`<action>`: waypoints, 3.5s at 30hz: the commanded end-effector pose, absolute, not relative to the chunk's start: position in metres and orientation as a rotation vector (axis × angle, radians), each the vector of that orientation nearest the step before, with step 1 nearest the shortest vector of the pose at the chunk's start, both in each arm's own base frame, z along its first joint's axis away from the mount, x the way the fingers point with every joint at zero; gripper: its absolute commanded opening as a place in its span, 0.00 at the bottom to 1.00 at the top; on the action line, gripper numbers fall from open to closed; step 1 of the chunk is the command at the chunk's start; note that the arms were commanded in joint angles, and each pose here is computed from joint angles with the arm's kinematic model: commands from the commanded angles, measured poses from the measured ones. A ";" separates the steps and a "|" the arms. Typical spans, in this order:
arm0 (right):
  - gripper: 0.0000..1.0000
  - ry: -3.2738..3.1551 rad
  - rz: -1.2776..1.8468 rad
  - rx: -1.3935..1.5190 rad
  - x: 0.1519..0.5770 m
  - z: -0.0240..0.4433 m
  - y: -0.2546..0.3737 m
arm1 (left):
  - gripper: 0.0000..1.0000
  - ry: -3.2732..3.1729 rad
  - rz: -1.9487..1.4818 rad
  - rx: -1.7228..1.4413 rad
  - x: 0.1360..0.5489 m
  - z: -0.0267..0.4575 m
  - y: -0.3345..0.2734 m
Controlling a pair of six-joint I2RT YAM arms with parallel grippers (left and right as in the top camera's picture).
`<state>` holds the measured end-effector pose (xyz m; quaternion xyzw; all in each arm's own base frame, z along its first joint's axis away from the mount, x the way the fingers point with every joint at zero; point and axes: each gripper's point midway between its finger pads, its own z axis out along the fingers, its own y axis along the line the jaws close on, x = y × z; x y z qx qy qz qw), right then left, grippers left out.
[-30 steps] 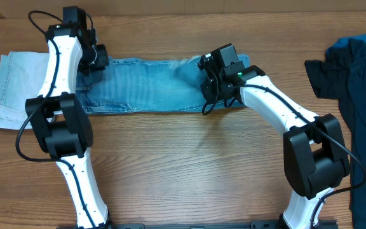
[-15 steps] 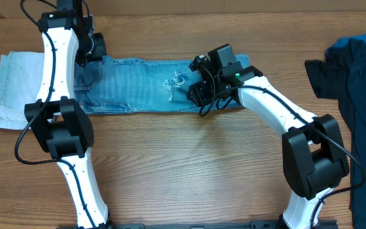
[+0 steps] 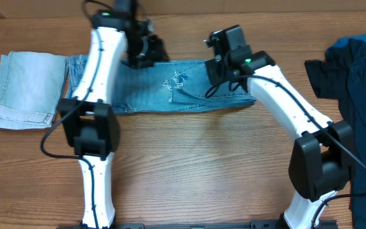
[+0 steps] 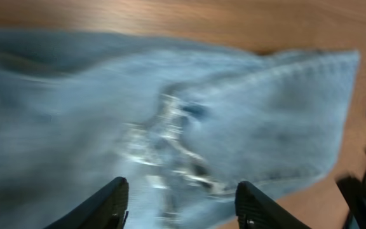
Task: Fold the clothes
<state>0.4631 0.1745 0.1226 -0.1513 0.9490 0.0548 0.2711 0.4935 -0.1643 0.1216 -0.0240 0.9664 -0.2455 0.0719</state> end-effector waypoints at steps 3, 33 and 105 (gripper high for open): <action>0.49 2.582 0.191 -0.258 0.473 0.135 0.123 | 0.62 2.972 -0.668 -0.102 0.471 0.111 -0.201; 0.43 2.609 0.196 -0.208 0.482 0.111 0.101 | 0.24 2.979 -0.874 -0.348 0.465 0.040 -0.223; 0.33 2.852 0.291 -0.228 0.473 0.020 0.113 | 0.36 2.691 -0.404 0.129 0.526 0.073 -0.227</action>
